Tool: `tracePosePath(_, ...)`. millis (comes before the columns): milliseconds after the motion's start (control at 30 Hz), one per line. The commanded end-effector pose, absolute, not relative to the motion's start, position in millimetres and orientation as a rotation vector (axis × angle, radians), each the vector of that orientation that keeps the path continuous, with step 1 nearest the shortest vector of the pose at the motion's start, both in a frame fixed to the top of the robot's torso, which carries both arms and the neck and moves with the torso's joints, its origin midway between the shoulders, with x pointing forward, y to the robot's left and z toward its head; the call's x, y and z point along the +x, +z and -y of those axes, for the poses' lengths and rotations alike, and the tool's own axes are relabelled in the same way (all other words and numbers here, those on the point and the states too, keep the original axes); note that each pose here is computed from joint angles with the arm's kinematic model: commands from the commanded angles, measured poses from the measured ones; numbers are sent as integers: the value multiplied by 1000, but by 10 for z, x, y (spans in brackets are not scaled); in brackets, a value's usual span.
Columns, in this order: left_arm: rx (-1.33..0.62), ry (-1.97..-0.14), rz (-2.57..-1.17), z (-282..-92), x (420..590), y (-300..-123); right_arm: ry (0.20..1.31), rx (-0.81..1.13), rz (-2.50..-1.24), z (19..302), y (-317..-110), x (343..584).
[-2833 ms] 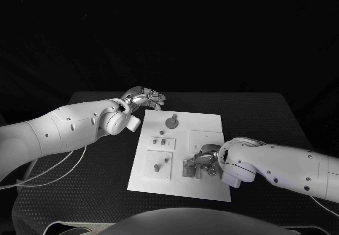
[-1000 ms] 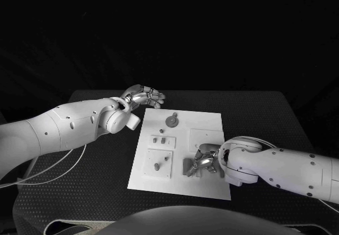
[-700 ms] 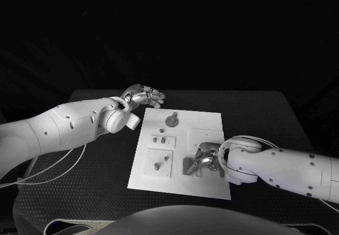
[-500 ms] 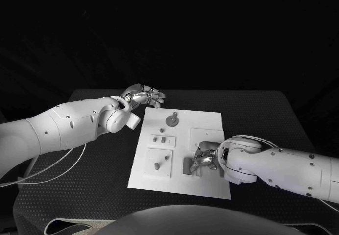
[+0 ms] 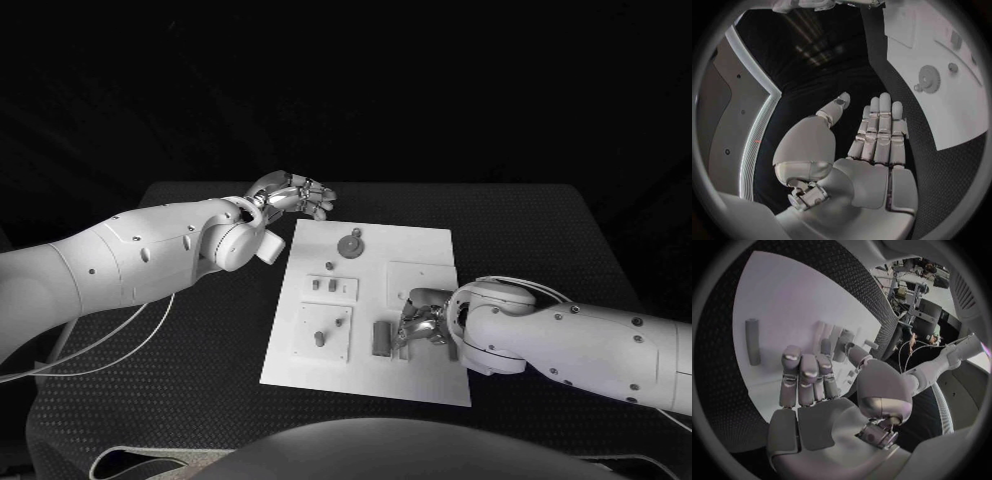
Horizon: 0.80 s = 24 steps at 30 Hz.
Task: Assemble the parts on the task board
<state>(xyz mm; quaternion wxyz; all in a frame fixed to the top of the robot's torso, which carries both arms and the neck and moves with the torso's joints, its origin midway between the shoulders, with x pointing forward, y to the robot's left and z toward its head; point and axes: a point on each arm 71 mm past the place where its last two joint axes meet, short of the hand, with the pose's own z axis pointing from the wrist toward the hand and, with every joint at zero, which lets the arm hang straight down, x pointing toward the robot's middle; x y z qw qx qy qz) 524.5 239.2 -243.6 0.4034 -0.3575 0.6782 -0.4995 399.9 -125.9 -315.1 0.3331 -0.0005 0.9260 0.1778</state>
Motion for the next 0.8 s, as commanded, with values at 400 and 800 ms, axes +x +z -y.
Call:
tracePosePath(400,-902,-1278,-1713,-2391,5242,-2423,522,118,-2409,1611,-2957,4066)
tracePosePath(800,-903,-1278,-1717,-2405,5239,-2425,348,149,-2463,2126,-2907,4162)
